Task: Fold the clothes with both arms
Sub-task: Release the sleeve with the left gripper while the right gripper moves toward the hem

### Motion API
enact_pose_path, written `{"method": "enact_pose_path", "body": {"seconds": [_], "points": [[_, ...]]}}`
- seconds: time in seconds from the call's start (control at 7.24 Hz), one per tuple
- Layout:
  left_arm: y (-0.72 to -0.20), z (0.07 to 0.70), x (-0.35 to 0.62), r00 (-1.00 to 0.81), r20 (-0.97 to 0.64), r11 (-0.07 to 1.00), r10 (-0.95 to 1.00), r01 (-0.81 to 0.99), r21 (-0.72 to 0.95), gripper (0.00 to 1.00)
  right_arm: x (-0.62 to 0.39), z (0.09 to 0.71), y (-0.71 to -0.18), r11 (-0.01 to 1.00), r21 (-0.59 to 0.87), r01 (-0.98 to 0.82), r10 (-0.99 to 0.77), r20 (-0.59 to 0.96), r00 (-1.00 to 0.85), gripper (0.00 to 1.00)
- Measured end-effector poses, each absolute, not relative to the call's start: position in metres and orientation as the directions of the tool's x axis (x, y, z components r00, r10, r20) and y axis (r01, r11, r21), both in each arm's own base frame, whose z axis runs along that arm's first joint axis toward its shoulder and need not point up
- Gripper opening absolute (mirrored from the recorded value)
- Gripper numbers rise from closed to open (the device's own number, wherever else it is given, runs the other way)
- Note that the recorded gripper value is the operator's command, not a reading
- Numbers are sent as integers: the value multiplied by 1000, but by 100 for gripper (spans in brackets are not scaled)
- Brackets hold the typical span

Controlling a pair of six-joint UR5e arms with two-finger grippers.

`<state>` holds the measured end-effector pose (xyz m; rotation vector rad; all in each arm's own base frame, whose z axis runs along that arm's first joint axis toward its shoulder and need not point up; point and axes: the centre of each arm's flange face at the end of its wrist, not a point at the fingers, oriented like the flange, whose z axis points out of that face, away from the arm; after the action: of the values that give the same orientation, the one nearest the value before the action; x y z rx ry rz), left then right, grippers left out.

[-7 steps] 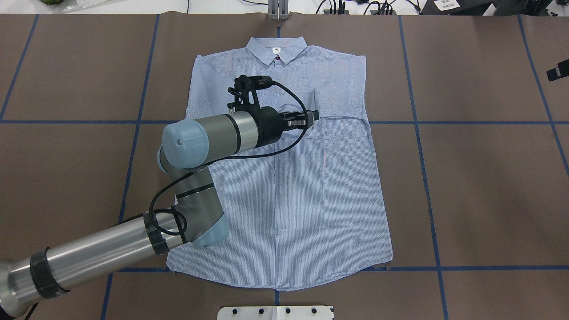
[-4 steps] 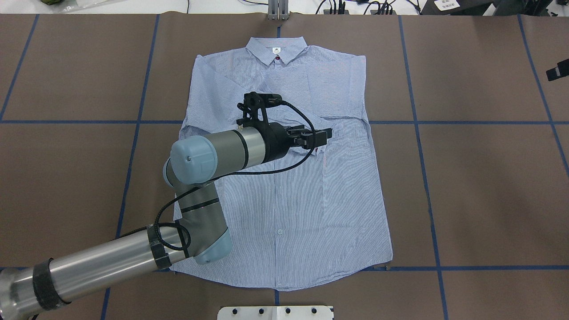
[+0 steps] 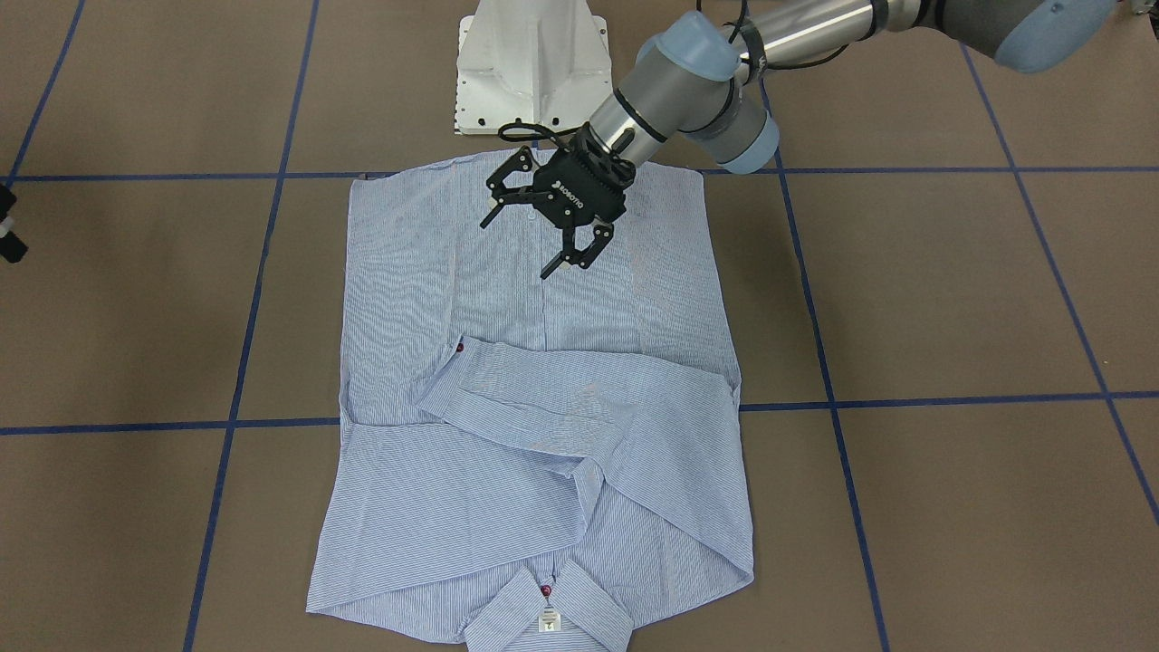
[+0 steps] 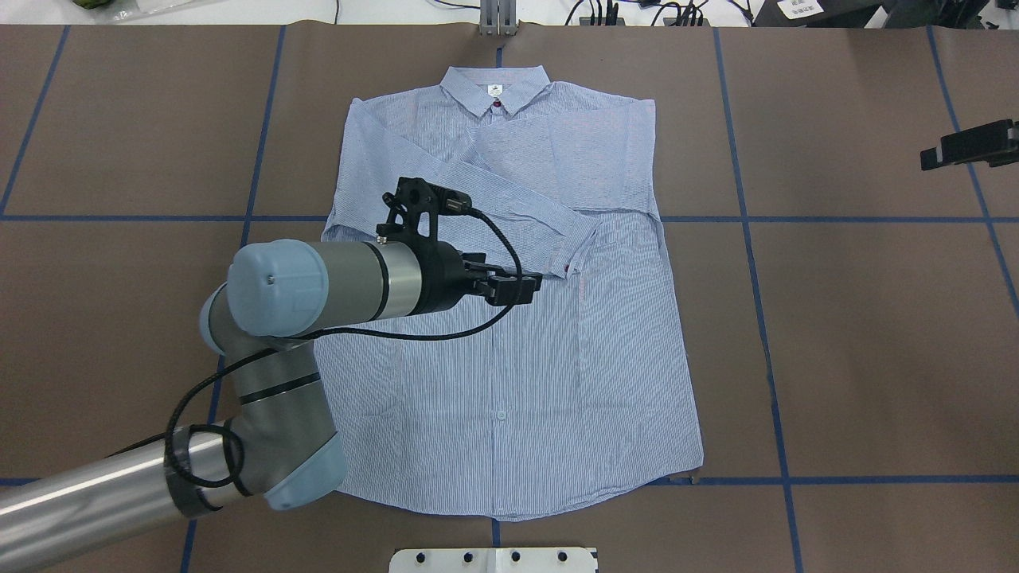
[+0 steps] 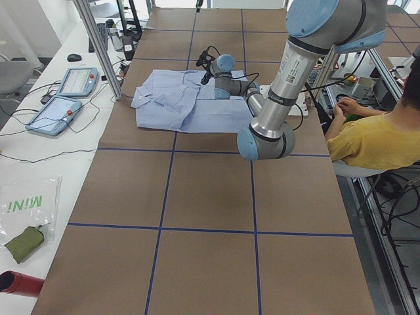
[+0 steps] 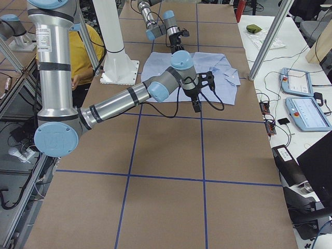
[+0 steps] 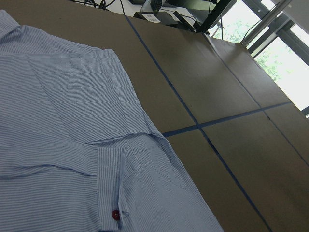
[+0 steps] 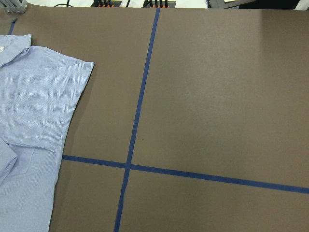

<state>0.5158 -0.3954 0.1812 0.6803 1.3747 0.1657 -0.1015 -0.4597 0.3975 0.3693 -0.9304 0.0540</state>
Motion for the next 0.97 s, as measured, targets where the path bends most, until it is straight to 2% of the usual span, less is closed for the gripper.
{"method": "enact_pose_path", "body": {"seconds": [0.55,0.97], "points": [[-351,272,427,353,-841,845,409,201,495,100,-251,368,-349,941,191,-277,15,798,603,100],[-305,344,418,437,-864,909,251,200,366,100,-333,368,-264,930,150,-337,89,796,598,100]]}}
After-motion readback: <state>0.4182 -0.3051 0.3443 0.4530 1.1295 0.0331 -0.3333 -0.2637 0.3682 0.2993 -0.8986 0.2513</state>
